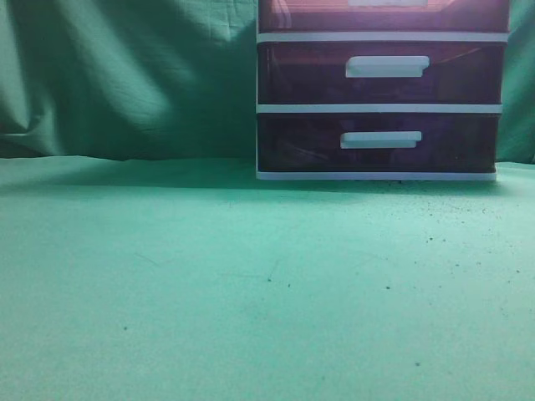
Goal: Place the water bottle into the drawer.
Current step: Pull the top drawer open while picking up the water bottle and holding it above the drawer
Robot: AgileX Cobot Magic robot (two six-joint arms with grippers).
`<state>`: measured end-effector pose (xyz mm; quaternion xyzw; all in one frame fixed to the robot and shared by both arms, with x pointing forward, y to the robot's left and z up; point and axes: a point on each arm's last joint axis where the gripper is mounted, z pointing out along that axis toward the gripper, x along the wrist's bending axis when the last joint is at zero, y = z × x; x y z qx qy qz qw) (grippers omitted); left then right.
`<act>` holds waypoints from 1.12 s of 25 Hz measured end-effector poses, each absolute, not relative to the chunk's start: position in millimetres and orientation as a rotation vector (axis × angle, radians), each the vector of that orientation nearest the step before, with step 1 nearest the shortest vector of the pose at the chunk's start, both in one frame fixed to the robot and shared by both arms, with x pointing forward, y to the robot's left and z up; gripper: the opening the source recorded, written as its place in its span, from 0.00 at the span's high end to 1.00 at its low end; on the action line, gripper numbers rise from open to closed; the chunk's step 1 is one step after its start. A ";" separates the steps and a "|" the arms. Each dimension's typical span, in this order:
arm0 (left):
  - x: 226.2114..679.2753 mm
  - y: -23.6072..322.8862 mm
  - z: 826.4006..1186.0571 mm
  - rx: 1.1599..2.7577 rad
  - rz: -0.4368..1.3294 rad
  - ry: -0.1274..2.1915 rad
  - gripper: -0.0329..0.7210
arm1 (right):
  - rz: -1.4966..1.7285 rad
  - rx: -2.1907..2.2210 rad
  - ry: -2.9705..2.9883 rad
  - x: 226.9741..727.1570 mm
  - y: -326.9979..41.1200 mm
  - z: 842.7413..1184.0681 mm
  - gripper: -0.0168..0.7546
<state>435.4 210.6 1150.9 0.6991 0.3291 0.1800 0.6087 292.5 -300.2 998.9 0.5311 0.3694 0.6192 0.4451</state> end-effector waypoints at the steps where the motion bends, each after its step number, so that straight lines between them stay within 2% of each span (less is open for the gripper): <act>1: 431.5 207.7 1154.7 1.610 0.407 0.741 0.64 | 1.526 1.262 0.919 289.4 -299.7 1013.3 0.98; 7: 424.1 201.5 1160.3 1.598 0.377 0.717 0.64 | 1.360 1.112 1.097 290.3 -294.8 1095.2 0.98; 13: 425.9 202.9 1160.7 1.586 0.396 0.736 0.64 | 1.047 1.001 1.373 337.5 -293.8 1115.7 0.98; 17: 429.8 206.2 1161.6 1.562 0.445 0.772 0.64 | 0.799 0.762 1.481 381.6 -293.1 1126.9 0.98; 21: 431.3 207.6 1162.0 1.552 0.465 0.786 0.64 | 0.596 0.429 1.568 428.8 -273.3 1126.1 0.98; 22: 432.3 207.5 1161.3 1.553 0.464 0.790 0.64 | 0.561 0.359 1.553 438.8 -267.1 1124.4 0.91; 24: 435.8 206.9 1158.6 1.559 0.458 0.801 0.64 | 0.503 0.274 1.538 464.0 -255.9 1117.0 0.91; 25: 436.9 206.7 1157.6 1.561 0.455 0.804 0.64 | 0.475 0.246 1.552 477.2 -251.2 1111.4 0.84; 28: 443.2 205.6 1152.5 1.572 0.443 0.824 0.64 | 0.399 0.188 1.598 517.7 -241.3 1099.7 0.70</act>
